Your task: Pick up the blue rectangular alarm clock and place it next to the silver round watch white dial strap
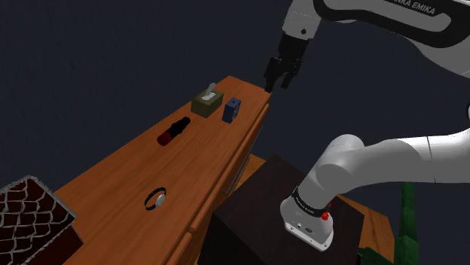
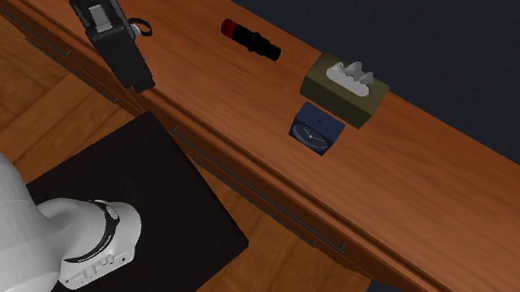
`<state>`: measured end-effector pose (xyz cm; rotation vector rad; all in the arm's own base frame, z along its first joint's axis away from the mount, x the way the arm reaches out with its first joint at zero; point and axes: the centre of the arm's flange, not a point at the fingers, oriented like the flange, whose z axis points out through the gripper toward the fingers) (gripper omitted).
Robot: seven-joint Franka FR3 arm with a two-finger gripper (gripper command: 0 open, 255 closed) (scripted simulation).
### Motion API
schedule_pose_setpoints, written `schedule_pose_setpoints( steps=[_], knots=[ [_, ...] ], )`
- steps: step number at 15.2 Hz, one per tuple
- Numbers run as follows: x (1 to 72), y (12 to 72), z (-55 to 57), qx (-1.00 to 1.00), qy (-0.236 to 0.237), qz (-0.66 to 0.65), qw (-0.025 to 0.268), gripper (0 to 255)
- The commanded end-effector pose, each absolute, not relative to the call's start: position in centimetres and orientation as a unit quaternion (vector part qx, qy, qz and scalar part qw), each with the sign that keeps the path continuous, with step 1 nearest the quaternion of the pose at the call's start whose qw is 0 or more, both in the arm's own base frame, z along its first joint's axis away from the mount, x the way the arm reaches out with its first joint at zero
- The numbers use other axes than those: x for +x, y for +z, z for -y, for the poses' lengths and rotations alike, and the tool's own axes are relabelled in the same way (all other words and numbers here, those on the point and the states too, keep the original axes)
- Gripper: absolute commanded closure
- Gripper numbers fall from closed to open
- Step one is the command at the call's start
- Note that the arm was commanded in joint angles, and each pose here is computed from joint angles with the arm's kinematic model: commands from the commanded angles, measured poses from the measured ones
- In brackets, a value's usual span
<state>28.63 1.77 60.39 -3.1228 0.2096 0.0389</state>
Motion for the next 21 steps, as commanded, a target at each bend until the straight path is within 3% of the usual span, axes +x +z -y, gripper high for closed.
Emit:
schedule_pose_setpoints(
  steps=[1, 21],
  knots=[
    [28.6, 60.4, -1.8, -0.998, 0.012, -0.067, 0.006, 0],
    [46.8, 43.5, 6.1, -0.954, 0.003, -0.301, 0.004, 0]
  ],
)
